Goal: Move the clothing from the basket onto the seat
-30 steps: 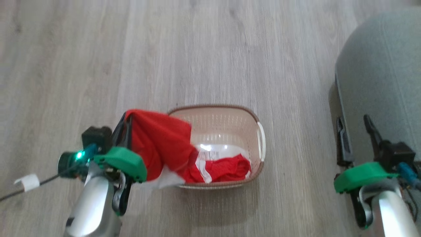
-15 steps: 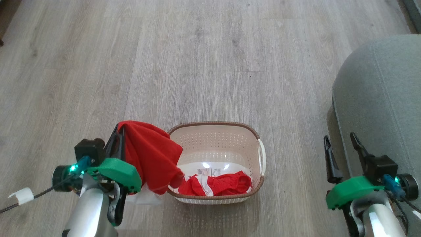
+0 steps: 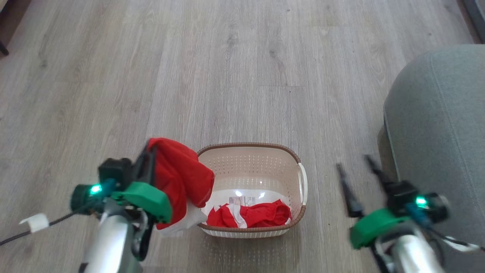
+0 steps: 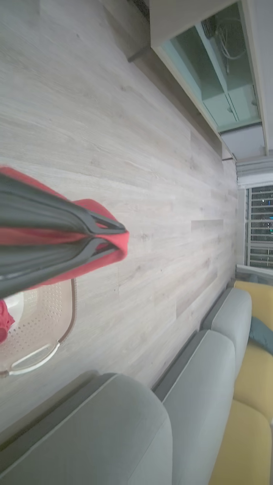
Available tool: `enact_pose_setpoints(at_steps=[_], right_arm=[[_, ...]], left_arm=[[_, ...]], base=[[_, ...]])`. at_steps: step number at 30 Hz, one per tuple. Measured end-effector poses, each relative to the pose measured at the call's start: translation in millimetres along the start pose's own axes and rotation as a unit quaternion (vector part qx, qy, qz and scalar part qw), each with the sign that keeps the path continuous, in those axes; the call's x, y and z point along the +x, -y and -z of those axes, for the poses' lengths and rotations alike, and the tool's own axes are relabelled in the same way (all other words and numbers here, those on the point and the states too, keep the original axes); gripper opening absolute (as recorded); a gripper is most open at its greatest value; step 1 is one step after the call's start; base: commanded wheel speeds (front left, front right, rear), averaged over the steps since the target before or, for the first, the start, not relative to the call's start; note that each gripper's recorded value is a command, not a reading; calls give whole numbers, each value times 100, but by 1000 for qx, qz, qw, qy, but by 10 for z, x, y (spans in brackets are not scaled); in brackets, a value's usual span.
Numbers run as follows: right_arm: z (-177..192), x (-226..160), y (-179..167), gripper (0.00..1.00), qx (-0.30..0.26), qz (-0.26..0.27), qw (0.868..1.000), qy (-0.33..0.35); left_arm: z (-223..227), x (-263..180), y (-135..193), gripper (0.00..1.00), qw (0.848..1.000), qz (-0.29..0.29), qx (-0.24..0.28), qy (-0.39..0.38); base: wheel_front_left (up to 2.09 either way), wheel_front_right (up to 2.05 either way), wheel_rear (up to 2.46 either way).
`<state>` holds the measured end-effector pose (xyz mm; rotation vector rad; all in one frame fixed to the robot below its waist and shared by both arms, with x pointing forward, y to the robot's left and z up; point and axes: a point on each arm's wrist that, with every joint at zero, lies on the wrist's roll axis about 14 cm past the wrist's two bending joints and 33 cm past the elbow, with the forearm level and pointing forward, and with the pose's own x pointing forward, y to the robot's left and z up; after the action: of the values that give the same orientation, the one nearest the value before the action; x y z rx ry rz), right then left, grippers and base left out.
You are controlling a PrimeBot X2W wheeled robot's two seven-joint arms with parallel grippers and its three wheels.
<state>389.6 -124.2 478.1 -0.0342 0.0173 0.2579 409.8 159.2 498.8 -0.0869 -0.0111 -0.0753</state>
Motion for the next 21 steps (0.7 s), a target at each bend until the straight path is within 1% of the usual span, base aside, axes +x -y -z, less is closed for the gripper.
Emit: enact_pose_setpoints(at_steps=[3, 5, 9, 10, 11, 12, 16, 17, 21], right_arm=[[-66, 65, -368, 100, -7, -66, 998, 9], [-147, 129, -620, 100, -15, -113, 993, 19], [-354, 244, -1069, 100, -40, -202, 978, 45], [-392, 262, -1151, 100, -46, -219, 973, 49], [-392, 262, -1151, 100, -46, -219, 973, 49], [-417, 277, -1292, 100, -58, -250, 965, 51], [-348, 267, -1477, 100, -82, -296, 951, 38], [-348, 267, -1477, 100, -82, -296, 951, 38], [-206, 248, -1558, 100, -105, -326, 939, 13]], left_arm=[[-40, 0, 217, 0, 999, 39, 2, 6], [-91, 6, 391, 0, 997, 71, 5, 13], [-186, -6, 767, 0, 990, 139, 13, 14], [-218, -13, 842, 0, 988, 151, 14, 16], [-218, -13, 842, 0, 988, 151, 14, 16], [-285, -40, 1000, 0, 984, 179, 19, 21], [-427, -139, 1305, 0, 973, 228, 13, 35], [-427, -139, 1305, 0, 973, 228, 13, 35], [-589, -304, 1655, 0, 956, 289, -3, 54]], base=[[0, 0, 0], [0, 0, 0], [0, 0, 0], [0, 0, 0], [0, 0, 0], [0, 0, 0], [0, 0, 0], [0, 0, 0], [0, 0, 0]])
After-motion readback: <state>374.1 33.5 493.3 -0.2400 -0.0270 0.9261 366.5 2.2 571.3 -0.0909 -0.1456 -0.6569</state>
